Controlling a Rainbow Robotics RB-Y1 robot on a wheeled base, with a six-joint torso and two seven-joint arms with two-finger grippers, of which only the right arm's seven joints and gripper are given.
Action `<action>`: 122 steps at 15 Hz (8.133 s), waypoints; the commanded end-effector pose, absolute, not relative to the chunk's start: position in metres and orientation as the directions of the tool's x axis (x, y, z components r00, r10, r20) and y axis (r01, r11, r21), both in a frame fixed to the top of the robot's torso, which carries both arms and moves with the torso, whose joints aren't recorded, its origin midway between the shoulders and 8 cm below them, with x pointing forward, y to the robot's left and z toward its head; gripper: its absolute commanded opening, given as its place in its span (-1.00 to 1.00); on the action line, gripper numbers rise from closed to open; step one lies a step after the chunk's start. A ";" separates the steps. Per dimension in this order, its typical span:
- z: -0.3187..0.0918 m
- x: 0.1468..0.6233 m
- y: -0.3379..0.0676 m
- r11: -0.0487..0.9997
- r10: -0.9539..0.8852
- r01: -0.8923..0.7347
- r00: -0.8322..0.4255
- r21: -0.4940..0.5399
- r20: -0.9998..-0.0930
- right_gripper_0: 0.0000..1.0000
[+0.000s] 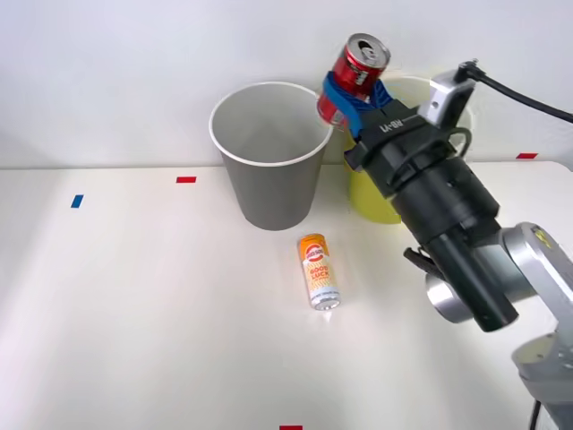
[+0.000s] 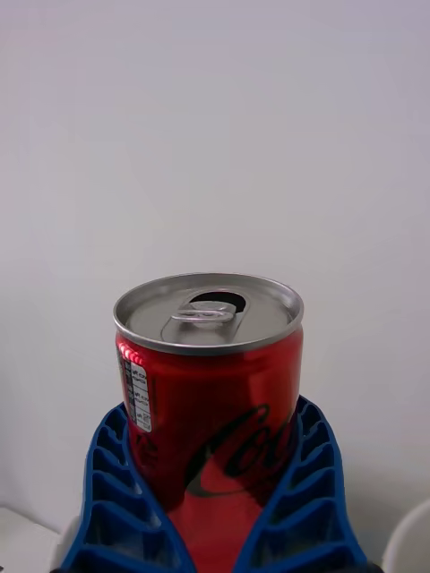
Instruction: Put cans in the gray bin, plastic bottles in the light green bin
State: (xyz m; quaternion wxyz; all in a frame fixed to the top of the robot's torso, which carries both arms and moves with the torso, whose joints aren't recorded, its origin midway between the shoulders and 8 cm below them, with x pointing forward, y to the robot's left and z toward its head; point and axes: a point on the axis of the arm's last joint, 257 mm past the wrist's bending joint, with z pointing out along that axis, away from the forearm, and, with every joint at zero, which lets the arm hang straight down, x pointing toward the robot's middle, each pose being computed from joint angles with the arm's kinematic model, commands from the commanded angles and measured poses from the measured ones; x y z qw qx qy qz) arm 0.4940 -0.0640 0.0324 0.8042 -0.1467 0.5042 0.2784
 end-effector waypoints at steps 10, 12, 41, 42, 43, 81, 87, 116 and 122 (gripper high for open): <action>0.027 0.587 0.025 0.795 0.193 -0.606 0.308 -0.036 -0.932 -1.00; 0.026 0.595 0.035 0.793 0.180 -0.608 0.300 -0.042 -0.937 -1.00; 0.038 0.536 -0.035 0.830 0.161 -0.548 0.414 -0.104 -0.896 1.00; 0.035 0.523 -0.046 0.834 0.169 -0.544 0.415 -0.095 -0.894 1.00; 0.027 0.512 -0.056 0.837 0.176 -0.542 0.403 -0.079 -0.898 1.00; -0.208 0.330 -0.267 0.999 0.016 -0.032 0.140 0.012 -0.990 1.00; -0.232 0.300 -0.273 0.976 -0.216 0.033 0.108 -0.214 -0.970 1.00; -0.263 0.262 -0.183 0.959 -0.154 -0.234 0.053 -0.162 -0.987 1.00; -0.264 0.260 -0.185 0.966 -0.117 -0.227 0.038 -0.123 -0.992 1.00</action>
